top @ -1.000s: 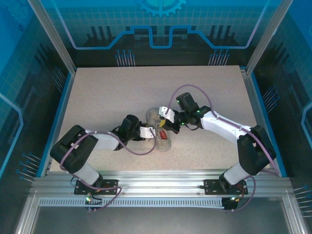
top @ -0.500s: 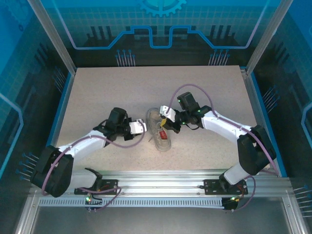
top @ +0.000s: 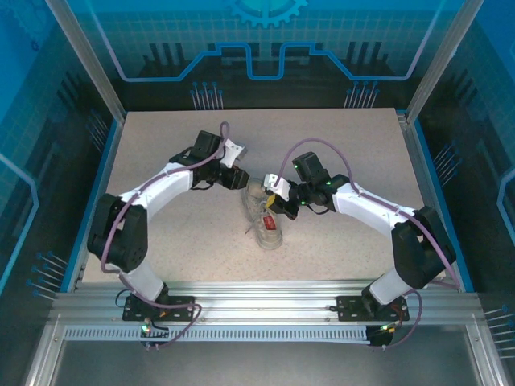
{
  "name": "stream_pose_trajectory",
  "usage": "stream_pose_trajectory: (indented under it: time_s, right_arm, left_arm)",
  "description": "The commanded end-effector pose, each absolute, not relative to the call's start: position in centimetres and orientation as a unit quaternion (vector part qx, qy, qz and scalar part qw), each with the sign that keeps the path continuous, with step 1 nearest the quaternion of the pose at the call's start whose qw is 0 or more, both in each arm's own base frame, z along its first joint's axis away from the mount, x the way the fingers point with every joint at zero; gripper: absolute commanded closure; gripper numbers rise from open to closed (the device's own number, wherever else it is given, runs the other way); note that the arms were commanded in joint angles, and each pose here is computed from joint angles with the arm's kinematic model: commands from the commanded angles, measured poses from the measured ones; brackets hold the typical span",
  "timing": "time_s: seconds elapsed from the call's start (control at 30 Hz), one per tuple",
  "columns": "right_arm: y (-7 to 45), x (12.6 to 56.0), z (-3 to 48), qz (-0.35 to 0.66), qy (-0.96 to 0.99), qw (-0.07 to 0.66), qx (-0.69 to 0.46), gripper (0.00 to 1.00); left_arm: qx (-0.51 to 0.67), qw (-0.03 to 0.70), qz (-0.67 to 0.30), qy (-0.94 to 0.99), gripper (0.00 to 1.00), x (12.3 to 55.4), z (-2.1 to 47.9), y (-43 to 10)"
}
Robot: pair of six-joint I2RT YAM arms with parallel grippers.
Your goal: Tie the shoes
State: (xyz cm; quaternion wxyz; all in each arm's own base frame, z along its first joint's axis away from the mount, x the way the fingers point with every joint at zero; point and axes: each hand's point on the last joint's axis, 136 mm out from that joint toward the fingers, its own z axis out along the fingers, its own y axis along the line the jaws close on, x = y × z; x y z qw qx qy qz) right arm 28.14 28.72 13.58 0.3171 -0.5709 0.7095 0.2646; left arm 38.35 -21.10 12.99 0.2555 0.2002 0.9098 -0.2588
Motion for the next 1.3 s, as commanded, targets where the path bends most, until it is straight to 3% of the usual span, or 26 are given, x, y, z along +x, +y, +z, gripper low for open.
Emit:
stream_pose_trajectory:
  time_s: [0.0,0.17,0.4,0.93,1.03,1.17,1.27]
  right_arm:
    - [28.5,27.9,14.0,0.267,0.711,0.320,-0.566,1.00]
    - [28.6,27.8,13.9,0.266,0.710,0.319,-0.569,1.00]
    - [28.7,27.6,14.0,0.267,0.708,0.318,-0.571,1.00]
    - [29.0,27.5,14.0,0.270,0.707,0.316,-0.573,1.00]
    - [29.0,27.5,13.9,0.269,0.707,0.314,-0.573,1.00]
    - [29.1,27.4,13.8,0.271,0.709,0.311,-0.571,1.00]
    - [29.2,27.5,14.0,0.273,0.708,0.313,-0.571,1.00]
  left_arm:
    - [0.095,0.165,-0.257,0.947,0.61,36.6,11.3,-22.0]
    - [0.086,0.132,-0.223,0.962,0.60,36.5,9.5,-23.2]
    - [0.063,0.152,-0.164,0.973,0.60,37.7,8.3,-21.3]
    - [0.065,0.158,-0.164,0.972,0.65,38.9,5.5,-21.8]
    - [0.072,0.159,-0.163,0.971,0.75,38.8,5.6,-21.8]
    - [0.078,0.174,-0.165,0.968,0.98,38.3,6.9,-21.4]
    - [0.077,0.194,-0.170,0.963,1.00,37.8,8.2,-20.7]
